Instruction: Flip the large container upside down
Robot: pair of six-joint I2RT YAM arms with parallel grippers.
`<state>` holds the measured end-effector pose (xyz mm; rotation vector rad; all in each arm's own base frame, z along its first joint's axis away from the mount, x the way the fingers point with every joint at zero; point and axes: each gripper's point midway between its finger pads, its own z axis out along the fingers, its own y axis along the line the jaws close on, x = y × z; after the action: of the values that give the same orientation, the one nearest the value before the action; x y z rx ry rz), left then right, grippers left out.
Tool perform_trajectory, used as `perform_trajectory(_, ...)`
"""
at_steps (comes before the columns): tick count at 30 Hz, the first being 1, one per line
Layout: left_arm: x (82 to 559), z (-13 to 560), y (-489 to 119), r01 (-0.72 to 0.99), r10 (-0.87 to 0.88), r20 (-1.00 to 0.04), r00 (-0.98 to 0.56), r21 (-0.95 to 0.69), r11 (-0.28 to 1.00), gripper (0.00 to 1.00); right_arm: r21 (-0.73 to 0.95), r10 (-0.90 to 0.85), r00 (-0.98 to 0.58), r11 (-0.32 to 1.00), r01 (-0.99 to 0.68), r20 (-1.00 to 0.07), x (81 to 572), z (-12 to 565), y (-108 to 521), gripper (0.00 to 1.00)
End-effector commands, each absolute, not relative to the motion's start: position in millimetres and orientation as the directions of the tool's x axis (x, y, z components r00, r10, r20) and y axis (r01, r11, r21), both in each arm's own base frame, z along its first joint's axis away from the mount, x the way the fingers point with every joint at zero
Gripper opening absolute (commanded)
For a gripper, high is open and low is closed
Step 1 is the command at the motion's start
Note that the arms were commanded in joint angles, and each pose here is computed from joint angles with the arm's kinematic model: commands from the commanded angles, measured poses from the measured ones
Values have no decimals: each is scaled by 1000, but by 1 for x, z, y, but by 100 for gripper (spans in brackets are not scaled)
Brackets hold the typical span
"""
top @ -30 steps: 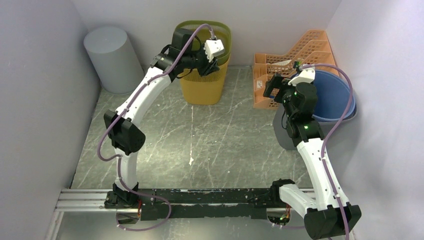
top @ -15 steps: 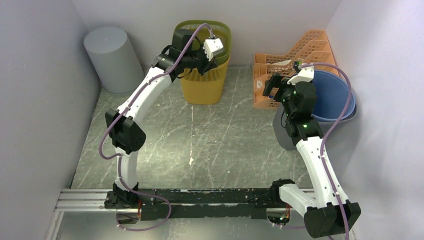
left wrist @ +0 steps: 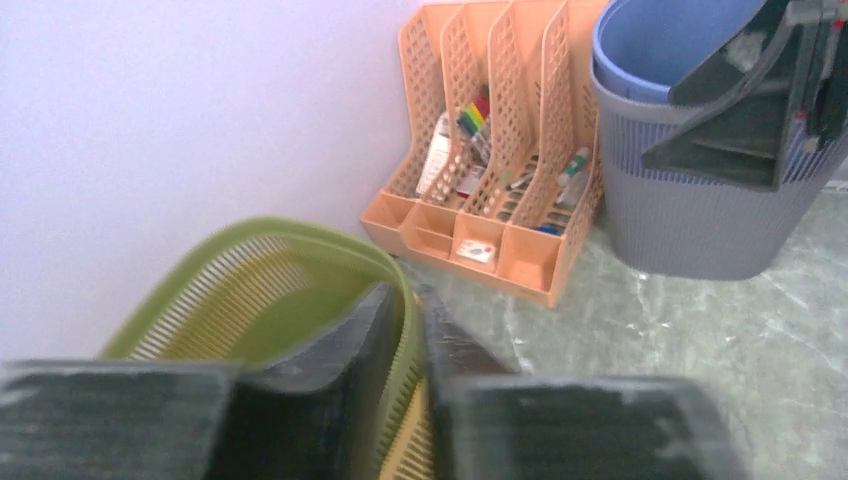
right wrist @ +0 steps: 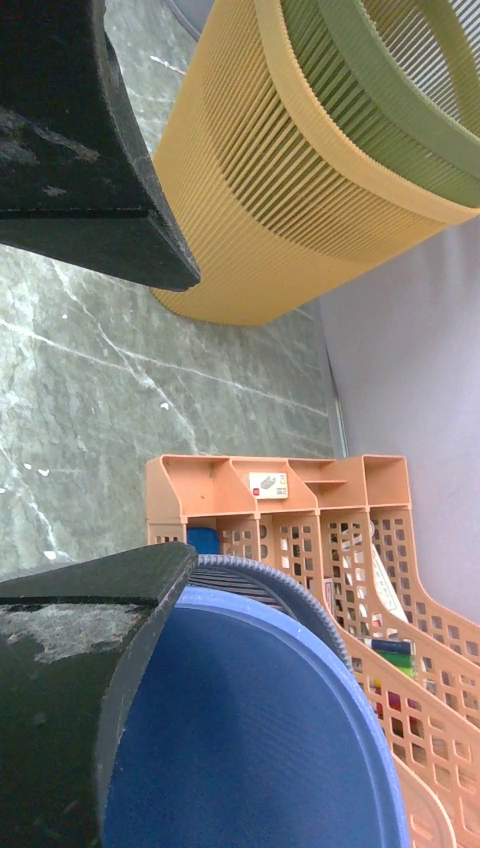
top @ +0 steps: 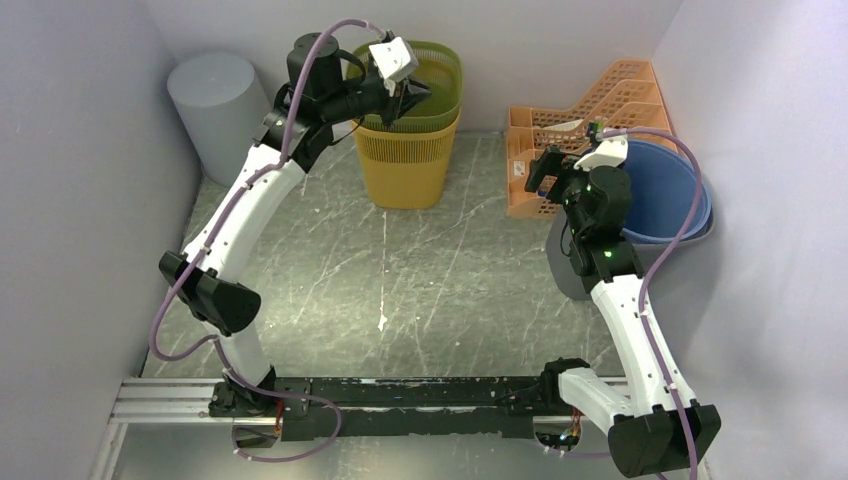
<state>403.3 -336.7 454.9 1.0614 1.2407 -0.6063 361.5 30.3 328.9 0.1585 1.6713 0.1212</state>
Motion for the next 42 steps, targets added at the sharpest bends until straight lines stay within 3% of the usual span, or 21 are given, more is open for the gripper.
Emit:
perform_trajectory(1,406,437,-342,880,214,-940,264,326,345,47,167,176,-208,984,60,-962,353,296,29,100)
perform_trajectory(3,407,432,-340,892,229,-933,277,338,298,93,166,175,-200,984,65,-964,352,299,27,100)
perform_trajectory(4,408,427,-338,899,230,-931,283,341,275,99,165,176,-195,984,67,-965,351,301,27,100)
perform_trajectory(18,463,363,-313,937,263,-937,230,287,201,94,156,167,-188,985,74,-968,349,307,24,100)
perform_trajectory(22,461,343,-314,952,279,-940,196,250,174,89,152,164,-197,985,77,-967,352,304,24,100)
perform_trajectory(28,463,323,-311,956,322,-933,164,231,181,68,159,170,-209,985,70,-963,357,296,27,100)
perform_trajectory(33,464,305,-309,966,345,-933,102,176,191,59,162,173,-215,984,68,-961,361,293,28,100)
perform_trajectory(34,462,300,-309,969,351,-932,90,163,184,52,160,172,-217,985,68,-961,361,291,29,100)
perform_trajectory(36,461,292,-309,974,360,-931,64,137,180,23,159,171,-218,985,71,-961,361,290,28,100)
perform_trajectory(42,457,275,-307,982,384,-923,20,91,168,7,154,168,-220,985,76,-961,361,289,27,100)
